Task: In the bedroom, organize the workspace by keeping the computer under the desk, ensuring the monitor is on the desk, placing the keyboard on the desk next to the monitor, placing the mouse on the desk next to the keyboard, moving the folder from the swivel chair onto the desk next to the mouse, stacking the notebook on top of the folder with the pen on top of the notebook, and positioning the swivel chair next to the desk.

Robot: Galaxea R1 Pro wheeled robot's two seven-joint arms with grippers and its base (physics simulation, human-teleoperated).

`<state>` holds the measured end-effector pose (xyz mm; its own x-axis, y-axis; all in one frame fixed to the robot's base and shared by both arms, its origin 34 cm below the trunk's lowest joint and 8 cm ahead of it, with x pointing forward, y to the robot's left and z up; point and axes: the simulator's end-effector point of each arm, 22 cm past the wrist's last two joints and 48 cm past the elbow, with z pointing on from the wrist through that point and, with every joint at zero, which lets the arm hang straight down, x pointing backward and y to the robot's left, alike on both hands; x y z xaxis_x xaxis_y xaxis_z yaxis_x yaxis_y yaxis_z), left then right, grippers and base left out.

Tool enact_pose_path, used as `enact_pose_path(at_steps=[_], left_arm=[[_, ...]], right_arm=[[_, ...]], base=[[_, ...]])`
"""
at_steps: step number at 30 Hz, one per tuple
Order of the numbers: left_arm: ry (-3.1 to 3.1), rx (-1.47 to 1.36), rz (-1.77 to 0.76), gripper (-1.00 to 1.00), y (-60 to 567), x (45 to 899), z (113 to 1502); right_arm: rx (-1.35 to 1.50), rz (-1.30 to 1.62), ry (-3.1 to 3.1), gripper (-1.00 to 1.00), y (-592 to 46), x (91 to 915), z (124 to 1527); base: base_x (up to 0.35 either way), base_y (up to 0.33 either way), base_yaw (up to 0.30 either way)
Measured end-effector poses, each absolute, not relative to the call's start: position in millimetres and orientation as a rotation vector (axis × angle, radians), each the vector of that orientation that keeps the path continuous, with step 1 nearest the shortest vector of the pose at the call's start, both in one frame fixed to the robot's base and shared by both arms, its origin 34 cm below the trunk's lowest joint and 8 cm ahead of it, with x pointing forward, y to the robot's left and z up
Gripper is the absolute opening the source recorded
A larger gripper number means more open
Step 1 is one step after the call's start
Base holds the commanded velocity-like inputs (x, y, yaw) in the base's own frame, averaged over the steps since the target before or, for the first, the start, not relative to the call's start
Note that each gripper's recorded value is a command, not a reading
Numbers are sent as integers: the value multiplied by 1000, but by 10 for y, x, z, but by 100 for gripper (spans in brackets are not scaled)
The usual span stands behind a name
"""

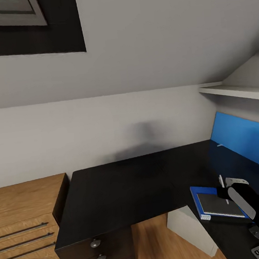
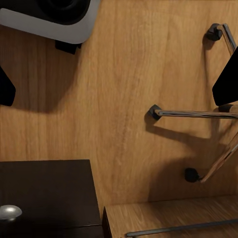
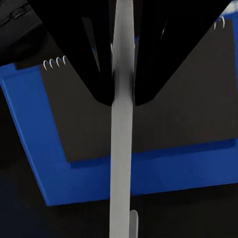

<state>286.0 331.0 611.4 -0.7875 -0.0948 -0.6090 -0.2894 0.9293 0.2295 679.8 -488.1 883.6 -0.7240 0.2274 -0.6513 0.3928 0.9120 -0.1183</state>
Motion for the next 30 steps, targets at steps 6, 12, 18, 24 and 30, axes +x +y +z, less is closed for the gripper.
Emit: enact_pose_path(at_steps=[6,12,18,24,30], left_arm=[[2462,-291,412,100,3274,2873,6041],[2461,-294,413,100,3284,2885,5968],[2460,-295,413,100,3285,2895,5892],[2462,-294,414,100,3286,2899,5810],[2463,-298,415,100,3292,2902,5726]], right_arm=[[478,-361,2459,-100,-5003,6640,8538],[481,-366,2463,-100,-5014,6636,8446],[482,-368,2460,-100,-5022,6646,8365],[483,-369,2446,-100,-5027,6674,8301],[483,-369,2444,-100,-5027,6685,8222]], base=[[0,0,0],[0,0,0],[0,0,0],[0,0,0],[0,0,0]])
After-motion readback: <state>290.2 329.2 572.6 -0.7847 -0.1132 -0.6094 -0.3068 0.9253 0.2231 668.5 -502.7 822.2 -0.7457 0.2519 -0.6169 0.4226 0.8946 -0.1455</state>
